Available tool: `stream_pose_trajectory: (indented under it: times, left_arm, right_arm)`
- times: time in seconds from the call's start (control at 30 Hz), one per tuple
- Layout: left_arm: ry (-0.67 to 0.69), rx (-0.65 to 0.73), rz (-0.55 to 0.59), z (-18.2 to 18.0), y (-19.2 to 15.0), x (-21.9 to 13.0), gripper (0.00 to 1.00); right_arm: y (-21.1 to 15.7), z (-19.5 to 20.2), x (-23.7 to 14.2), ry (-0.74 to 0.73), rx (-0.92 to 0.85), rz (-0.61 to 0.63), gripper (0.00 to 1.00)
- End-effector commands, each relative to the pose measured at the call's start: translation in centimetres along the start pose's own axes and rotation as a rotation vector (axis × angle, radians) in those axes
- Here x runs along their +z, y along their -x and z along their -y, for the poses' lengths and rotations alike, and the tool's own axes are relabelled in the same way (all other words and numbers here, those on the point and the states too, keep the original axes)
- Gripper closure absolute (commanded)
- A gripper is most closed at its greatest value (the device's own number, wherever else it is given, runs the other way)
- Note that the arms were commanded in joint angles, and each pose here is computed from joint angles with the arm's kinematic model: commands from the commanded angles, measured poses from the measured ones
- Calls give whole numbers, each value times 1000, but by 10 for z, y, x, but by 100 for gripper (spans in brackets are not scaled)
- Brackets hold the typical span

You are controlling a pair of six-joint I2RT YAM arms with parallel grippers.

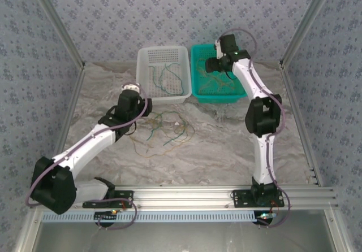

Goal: Untangle the cables

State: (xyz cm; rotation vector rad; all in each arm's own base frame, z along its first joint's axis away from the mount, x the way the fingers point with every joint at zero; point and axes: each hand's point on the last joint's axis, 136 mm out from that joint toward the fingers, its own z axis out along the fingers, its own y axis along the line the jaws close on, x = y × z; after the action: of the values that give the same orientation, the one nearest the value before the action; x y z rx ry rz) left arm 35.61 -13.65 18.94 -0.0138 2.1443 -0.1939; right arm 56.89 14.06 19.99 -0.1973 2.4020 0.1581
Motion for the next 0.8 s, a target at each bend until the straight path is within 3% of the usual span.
stream_pose_trajectory:
  times: [0.0,0.13,0.23,0.4,0.5,0.57,0.67,0.77]
  left_arm:
    - [18,-59,-13,-10,-11,-13,36]
    - [10,-86,-71,-12,-40,-19,36]
    - [-9,-92,-157,-7,-68,-18,37]
    - [-58,-71,-282,2,-106,-13,38]
    - [-171,25,-321,28,-118,-10,39]
    - [-214,106,-352,45,-124,-6,39]
    - [-323,208,-378,77,-138,-2,38]
    - [-419,247,-405,105,-150,3,37]
  right_arm:
    - [21,-1,-68,-72,11,122,24]
    - [6,-53,-107,94,6,306,25]
    - [-31,-101,-117,263,-54,401,24]
    - [-131,-156,-92,456,-116,293,25]
    - [-186,-168,-77,459,-161,206,28]
    - [-207,-159,-76,401,-166,233,28]
    - [-215,-142,-83,361,-147,347,27]
    - [-219,-130,-76,312,-141,333,26]
